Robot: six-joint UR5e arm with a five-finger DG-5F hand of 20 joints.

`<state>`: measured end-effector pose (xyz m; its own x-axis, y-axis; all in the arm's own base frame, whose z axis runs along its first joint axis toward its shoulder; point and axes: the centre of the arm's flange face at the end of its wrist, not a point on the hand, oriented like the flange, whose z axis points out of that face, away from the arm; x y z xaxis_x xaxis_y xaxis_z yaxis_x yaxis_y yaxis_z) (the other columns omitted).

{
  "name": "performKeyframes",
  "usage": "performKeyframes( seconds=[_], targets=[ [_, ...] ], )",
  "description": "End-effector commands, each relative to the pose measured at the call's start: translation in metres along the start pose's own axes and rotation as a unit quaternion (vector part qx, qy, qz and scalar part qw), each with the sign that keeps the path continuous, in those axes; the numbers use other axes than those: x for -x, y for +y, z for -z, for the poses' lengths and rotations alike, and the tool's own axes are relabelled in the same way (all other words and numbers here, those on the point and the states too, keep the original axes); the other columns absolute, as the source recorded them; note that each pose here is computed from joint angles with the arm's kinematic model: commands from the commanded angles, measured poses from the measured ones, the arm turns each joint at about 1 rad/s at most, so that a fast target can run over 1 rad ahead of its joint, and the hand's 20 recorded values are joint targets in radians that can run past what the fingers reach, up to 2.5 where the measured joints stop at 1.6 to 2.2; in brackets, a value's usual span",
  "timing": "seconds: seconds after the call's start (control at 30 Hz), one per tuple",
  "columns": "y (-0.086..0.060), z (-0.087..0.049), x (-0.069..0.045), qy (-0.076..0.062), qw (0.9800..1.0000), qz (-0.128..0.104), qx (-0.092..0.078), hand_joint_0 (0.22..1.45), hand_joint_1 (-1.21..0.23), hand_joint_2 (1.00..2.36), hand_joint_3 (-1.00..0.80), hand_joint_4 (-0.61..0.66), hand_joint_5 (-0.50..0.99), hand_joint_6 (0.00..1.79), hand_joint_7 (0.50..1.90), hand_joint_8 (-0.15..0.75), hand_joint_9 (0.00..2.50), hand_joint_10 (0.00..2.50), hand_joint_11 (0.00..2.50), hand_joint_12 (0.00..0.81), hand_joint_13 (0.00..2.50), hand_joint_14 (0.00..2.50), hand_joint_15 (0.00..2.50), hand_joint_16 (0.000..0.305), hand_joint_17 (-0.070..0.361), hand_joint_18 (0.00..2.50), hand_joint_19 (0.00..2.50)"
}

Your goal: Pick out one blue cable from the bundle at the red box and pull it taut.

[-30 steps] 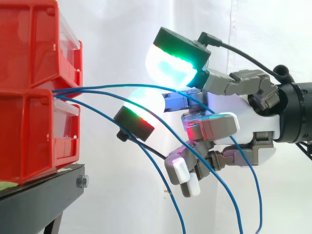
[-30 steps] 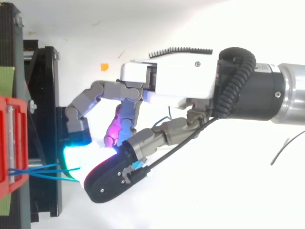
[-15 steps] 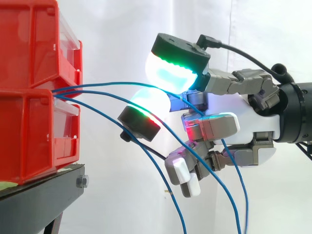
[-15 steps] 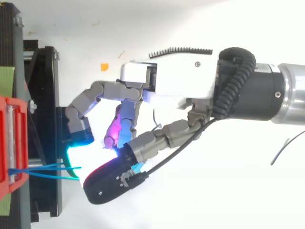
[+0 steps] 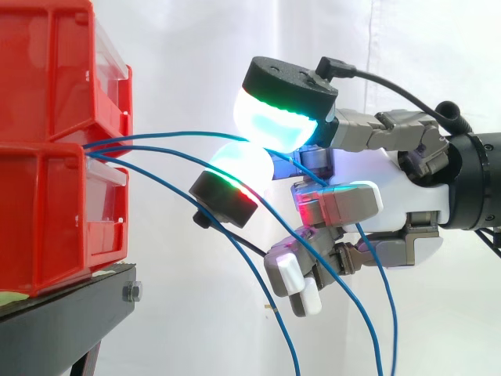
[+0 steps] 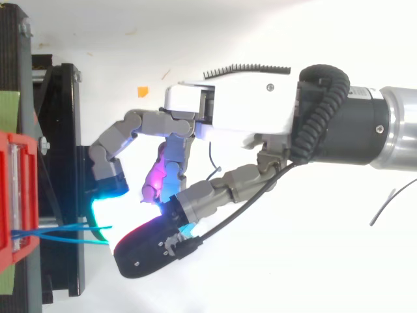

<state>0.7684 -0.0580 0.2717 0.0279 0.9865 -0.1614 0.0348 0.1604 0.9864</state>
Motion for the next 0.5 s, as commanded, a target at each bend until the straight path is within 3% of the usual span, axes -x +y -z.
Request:
performKeyframes(
  seconds=[0.0, 0.2, 0.23, 0.37, 0.4, 0.47],
  targets=[
    [0.000, 0.000, -0.001, 0.001, 0.9999, -0.014, 0.000, 0.59, -0.83, 1.03, -0.05, -0.30, -0.08, 0.88, 1.18, 0.187, 1.54, 0.03, 0.91, 0.296, 1.13, 0.02, 0.50, 0.046, 0.103, 0.92, 0.67],
    [0.000, 0.000, -0.001, 0.001, 0.9992, -0.041, 0.000, 0.59, -0.85, 1.02, -0.03, -0.32, -0.07, 0.87, 1.17, 0.201, 1.47, 0.03, 0.74, 0.299, 1.05, 0.02, 0.41, 0.048, 0.108, 0.92, 0.61],
    [0.000, 0.000, -0.001, 0.003, 0.9975, -0.071, 0.001, 0.59, -0.85, 1.02, -0.02, -0.32, -0.07, 0.87, 1.17, 0.200, 1.45, 0.03, 0.71, 0.299, 1.03, 0.02, 0.40, 0.048, 0.108, 0.91, 0.61],
    [0.002, 0.000, -0.002, 0.005, 0.9953, -0.096, 0.002, 0.58, -0.84, 1.02, -0.01, -0.32, -0.06, 0.87, 1.15, 0.207, 1.32, 0.02, 0.58, 0.308, 0.98, 0.01, 0.36, 0.049, 0.111, 0.89, 0.58],
    [0.006, -0.002, -0.002, 0.008, 0.9933, -0.115, 0.005, 0.58, -0.84, 1.02, -0.01, -0.31, -0.06, 0.87, 1.15, 0.210, 1.28, 0.02, 0.55, 0.313, 0.96, 0.01, 0.35, 0.050, 0.112, 0.89, 0.57],
    [0.010, -0.002, -0.001, 0.012, 0.9916, -0.129, 0.008, 0.58, -0.84, 1.02, 0.00, -0.31, -0.06, 0.87, 1.15, 0.202, 1.26, 0.02, 0.52, 0.315, 0.95, 0.01, 0.34, 0.050, 0.112, 0.88, 0.57]
  ],
)
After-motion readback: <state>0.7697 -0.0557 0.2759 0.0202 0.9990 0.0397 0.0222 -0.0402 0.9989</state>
